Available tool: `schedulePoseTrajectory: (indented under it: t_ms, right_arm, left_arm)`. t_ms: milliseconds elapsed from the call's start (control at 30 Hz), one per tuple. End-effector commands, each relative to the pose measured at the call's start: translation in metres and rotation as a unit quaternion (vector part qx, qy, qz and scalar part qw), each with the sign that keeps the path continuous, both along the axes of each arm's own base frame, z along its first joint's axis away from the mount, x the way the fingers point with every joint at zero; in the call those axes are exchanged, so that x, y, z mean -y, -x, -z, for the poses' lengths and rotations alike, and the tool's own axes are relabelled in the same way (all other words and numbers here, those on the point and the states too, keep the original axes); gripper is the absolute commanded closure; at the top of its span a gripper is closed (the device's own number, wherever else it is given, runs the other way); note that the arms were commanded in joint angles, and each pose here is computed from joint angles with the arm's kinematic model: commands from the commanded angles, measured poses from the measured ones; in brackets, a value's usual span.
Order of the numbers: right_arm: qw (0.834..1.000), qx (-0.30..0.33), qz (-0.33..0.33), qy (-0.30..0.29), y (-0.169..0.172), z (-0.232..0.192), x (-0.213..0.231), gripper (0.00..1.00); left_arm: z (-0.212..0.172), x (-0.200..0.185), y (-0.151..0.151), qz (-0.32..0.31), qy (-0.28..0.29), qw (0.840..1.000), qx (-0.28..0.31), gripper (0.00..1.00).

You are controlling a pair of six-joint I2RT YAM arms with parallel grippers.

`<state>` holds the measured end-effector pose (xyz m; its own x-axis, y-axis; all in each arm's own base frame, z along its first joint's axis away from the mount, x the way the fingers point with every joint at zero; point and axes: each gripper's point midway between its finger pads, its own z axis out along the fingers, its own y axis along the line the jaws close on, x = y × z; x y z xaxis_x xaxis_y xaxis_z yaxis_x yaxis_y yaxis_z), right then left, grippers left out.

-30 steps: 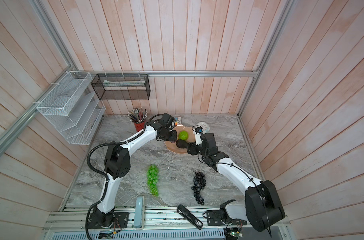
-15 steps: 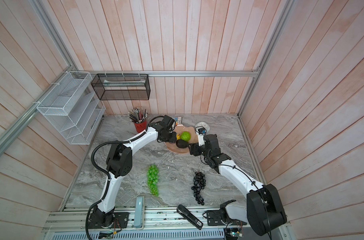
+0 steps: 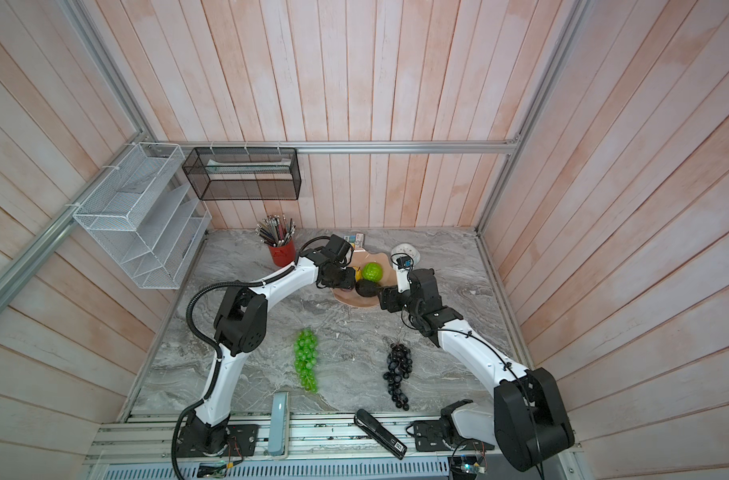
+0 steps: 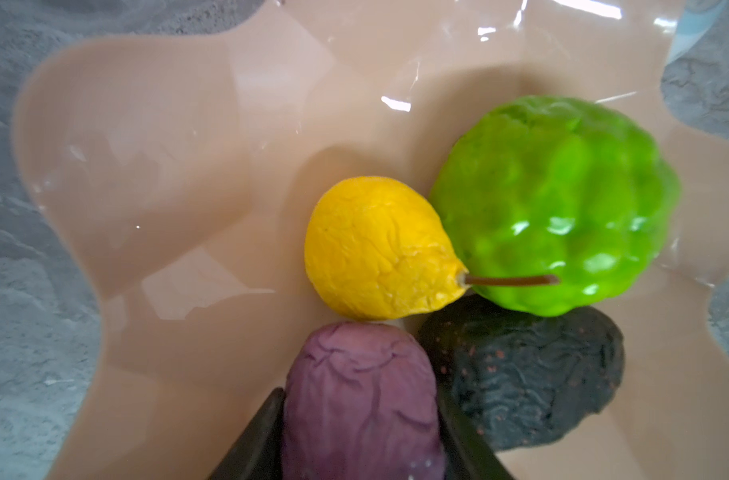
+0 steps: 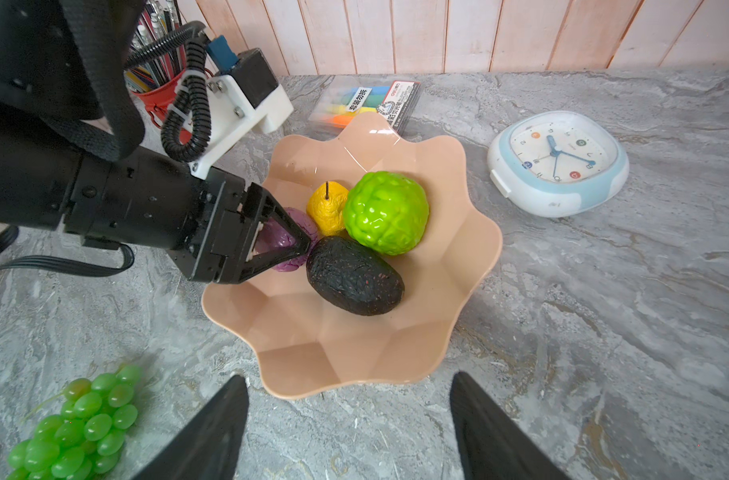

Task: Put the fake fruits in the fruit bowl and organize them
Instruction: 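Carry the purple fig with the left gripper into the bowl beside the pear, then open the left gripper and withdraw while the right gripper reaches the black grapes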

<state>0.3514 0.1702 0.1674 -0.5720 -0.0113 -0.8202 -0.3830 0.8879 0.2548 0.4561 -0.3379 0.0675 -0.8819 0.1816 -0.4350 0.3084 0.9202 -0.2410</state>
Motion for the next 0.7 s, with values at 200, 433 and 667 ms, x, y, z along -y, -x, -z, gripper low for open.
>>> schedulePoseTrajectory:
  t_ms: [200, 433, 667]
  right_arm:
    - [1.0, -0.001, -0.002, -0.007, 0.003, -0.004, 0.001, 0.23]
    - [1.0, -0.003, 0.005, -0.004, 0.009, -0.012, 0.005, 0.24]
    - [0.999, -0.039, 0.032, 0.0, 0.026, 0.001, 0.019, 0.25]
  left_arm:
    - [-0.012, 0.004, 0.002, 0.008, 0.004, 1.0, 0.011, 0.34]
    - [-0.048, -0.001, 0.006, 0.01, 0.01, 0.999, 0.034, 0.31]
    - [-0.076, -0.008, 0.037, 0.044, 0.034, 0.998, 0.035, 0.3]
